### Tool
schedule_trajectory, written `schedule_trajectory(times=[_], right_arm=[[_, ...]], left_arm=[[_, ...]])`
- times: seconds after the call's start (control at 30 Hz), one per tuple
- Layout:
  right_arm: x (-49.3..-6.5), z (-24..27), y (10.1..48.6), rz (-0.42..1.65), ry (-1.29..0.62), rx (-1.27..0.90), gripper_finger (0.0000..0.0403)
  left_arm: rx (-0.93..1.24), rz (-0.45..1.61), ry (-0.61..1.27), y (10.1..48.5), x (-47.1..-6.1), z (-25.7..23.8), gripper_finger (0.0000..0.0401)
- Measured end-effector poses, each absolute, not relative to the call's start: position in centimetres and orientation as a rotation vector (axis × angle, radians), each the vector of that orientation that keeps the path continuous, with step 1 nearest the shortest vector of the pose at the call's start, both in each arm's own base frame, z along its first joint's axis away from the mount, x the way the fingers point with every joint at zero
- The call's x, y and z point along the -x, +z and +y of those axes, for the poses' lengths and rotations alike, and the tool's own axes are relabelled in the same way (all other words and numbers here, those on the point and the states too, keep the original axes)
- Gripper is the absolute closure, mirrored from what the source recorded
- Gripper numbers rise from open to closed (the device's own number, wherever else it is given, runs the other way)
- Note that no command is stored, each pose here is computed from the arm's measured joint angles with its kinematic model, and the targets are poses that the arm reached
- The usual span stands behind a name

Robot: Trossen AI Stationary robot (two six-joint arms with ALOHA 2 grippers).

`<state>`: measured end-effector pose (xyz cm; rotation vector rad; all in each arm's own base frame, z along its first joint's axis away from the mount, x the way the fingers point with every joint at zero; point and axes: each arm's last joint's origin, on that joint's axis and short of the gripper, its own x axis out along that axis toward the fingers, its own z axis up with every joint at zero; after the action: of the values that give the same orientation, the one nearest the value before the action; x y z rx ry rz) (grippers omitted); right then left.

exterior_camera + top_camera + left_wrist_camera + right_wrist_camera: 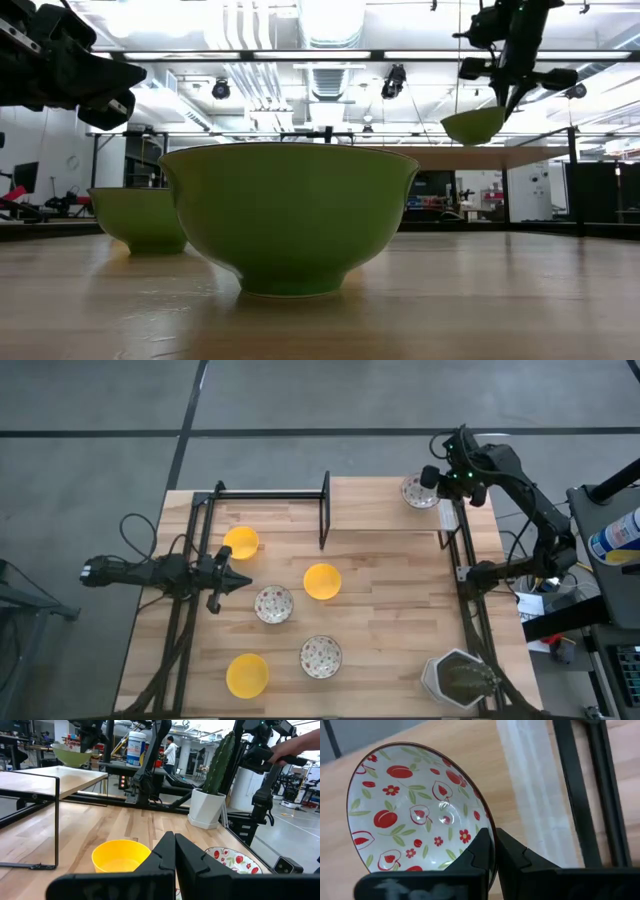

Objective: Pick & Place Mini bowls
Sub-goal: Put the right white patterned bowl on the shelf

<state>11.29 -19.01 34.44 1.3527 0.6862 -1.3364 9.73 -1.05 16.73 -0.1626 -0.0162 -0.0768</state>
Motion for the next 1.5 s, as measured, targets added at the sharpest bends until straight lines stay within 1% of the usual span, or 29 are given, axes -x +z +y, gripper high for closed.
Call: schedule_trajectory(times=[0.17, 0.3, 0.47, 0.63, 0.8, 1.0, 1.2, 1.5], right_arm=[[-11.8, -18.5, 34.2, 0.656, -1.382, -1.397, 0.039], [-11.8, -17.5, 33.9, 0.608, -1.465, -1.423, 0.039], [-11.2, -15.5, 33.8, 0.458, -1.568, -1.469, 0.039], [-10.3, -13.7, 33.4, 0.294, -1.604, -1.543, 0.039], [-10.0, -12.2, 31.9, 0.225, -1.636, -1.64, 0.039], [-9.9, -11.9, 30.1, 0.116, -1.622, -1.682, 0.039], [-9.9, -11.8, 29.3, 0.083, -1.626, -1.705, 0.039], [-9.7, -11.8, 30.2, 0.072, -1.646, -1.653, 0.0382]], left_arm=[[0.163, -0.016, -0.077, 16.7, -9.7, -1.0, 0.0401], [0.163, -0.016, -0.077, 16.7, -9.7, -1.0, 0.0401], [0.163, -0.016, -0.077, 16.7, -9.7, -1.0, 0.0401], [0.163, -0.016, -0.077, 16.7, -9.7, -1.0, 0.0401], [0.163, -0.016, -0.077, 16.7, -9.7, -1.0, 0.0401], [0.163, -0.016, -0.077, 16.7, -9.7, -1.0, 0.0401], [0.163, -0.016, -0.077, 16.7, -9.7, -1.0, 0.0401], [0.163, -0.016, -0.076, 16.7, -9.7, -1.0, 0.0401]])
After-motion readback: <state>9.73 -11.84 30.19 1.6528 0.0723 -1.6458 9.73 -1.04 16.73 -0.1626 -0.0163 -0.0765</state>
